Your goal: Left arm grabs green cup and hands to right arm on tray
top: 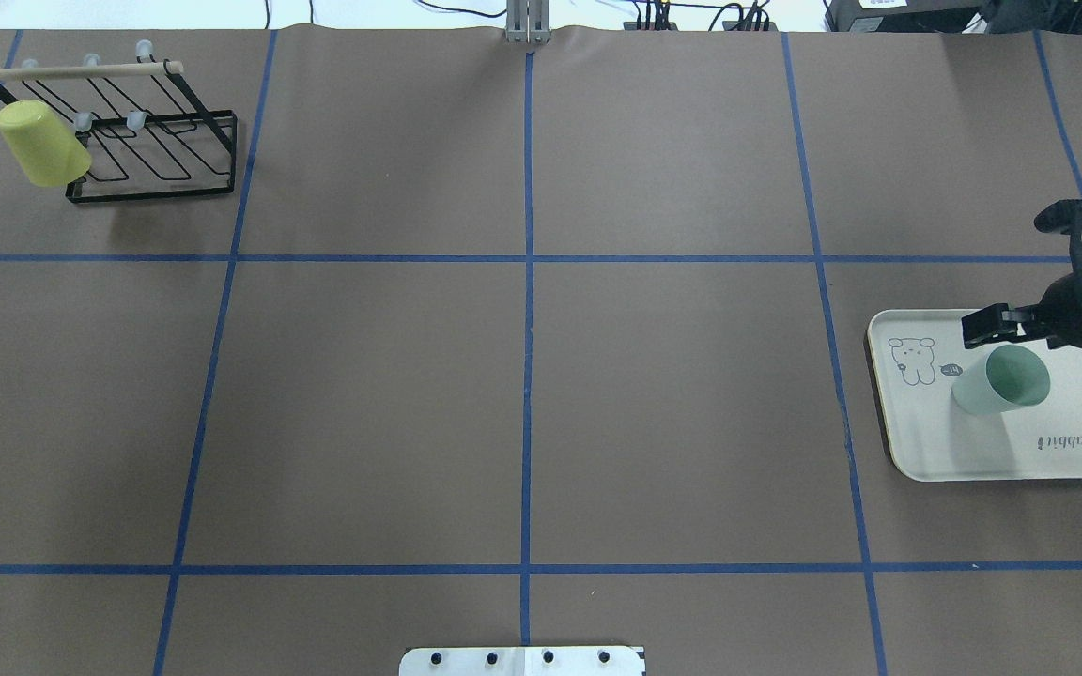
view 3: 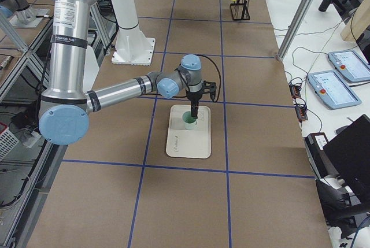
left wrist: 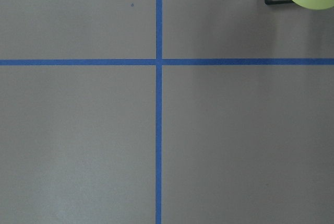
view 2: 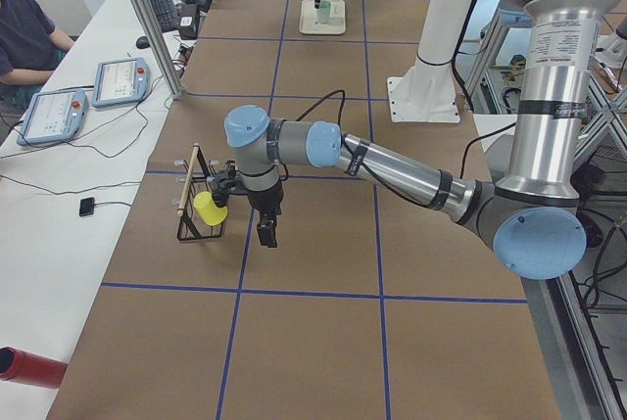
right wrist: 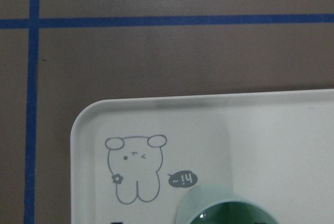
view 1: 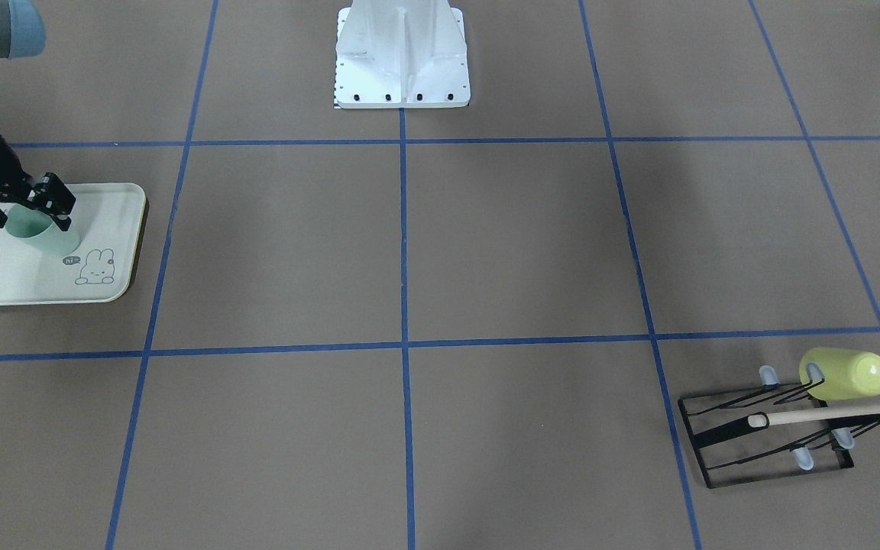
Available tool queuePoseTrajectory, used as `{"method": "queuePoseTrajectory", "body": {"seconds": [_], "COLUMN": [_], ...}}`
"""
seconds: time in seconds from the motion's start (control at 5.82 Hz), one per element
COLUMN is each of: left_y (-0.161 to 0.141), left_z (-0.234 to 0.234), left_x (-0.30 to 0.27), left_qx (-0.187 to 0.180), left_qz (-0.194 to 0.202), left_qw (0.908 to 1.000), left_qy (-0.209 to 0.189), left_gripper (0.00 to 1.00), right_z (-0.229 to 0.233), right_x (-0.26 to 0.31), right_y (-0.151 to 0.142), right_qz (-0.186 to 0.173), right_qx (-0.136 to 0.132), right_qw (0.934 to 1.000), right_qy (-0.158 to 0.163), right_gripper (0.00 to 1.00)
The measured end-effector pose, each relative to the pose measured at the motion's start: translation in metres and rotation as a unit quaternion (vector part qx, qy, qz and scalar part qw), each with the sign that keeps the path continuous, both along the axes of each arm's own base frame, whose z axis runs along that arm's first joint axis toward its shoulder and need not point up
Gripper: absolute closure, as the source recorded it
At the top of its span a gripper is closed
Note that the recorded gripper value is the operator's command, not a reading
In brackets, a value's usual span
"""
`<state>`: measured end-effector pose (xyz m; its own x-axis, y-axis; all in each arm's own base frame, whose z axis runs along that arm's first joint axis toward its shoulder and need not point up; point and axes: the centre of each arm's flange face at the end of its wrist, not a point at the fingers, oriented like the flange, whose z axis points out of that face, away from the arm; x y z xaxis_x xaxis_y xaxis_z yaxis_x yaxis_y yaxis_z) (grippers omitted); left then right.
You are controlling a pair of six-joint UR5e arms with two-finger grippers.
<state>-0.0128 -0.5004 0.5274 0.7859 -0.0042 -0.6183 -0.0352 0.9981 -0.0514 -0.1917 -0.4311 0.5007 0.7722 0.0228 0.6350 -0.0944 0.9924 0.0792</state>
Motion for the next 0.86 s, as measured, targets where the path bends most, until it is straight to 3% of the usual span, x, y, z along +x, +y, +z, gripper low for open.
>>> {"method": "queuePoseTrajectory", "body": {"seconds": [0.34, 0.86], "left_y": [0.001, 0.003], "left_z": [0.002, 0.013], "left_x": [-0.001, -0.032], "left_qx": [-0.001, 0.009], "left_qz": [-0.001, -0.001], "left_qw": [1.0000, 0.9999], "left_qy": [0.000, 0.011], "left_gripper": [0.00, 0.00], "right_z": [0.001, 0.071], "right_x": [0.064, 0.201], "right_y": [-0.029, -0.037], "right_qz": [-0.039, -0.111], "right_qx": [0.017, 0.039], "right_qw": [0.9990, 0.9929], "right_qy": [0.010, 0.017], "right_gripper": [0.00, 0.00]}}
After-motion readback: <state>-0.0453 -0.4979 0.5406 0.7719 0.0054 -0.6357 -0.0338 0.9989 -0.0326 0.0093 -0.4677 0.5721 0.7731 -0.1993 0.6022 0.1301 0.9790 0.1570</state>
